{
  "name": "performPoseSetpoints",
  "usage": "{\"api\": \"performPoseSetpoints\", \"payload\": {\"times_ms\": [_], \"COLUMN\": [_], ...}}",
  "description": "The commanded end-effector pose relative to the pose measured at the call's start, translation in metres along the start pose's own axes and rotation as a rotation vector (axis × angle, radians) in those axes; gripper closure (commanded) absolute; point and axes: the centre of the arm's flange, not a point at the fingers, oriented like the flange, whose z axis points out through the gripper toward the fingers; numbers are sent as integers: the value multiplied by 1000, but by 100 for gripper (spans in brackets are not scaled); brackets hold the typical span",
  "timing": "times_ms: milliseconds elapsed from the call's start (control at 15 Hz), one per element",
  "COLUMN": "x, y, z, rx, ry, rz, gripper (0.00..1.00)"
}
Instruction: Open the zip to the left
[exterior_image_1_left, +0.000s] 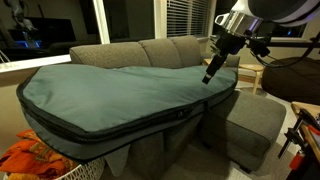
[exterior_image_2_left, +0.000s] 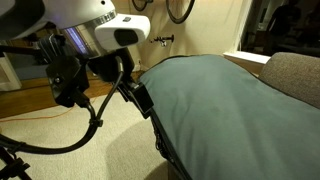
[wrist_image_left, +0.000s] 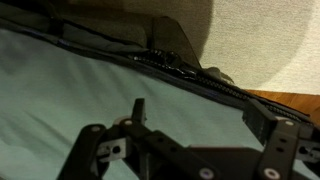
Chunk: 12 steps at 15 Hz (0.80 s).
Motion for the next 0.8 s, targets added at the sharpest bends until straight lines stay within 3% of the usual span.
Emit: {"api": "performPoseSetpoints", "payload": {"times_ms": [0,733], "x": [-14,-20], "y": [-7,-14], "z": [12,16], "rx": [14,4], "ry": [17,68], "rz": [18,27], "gripper": [0,0]}}
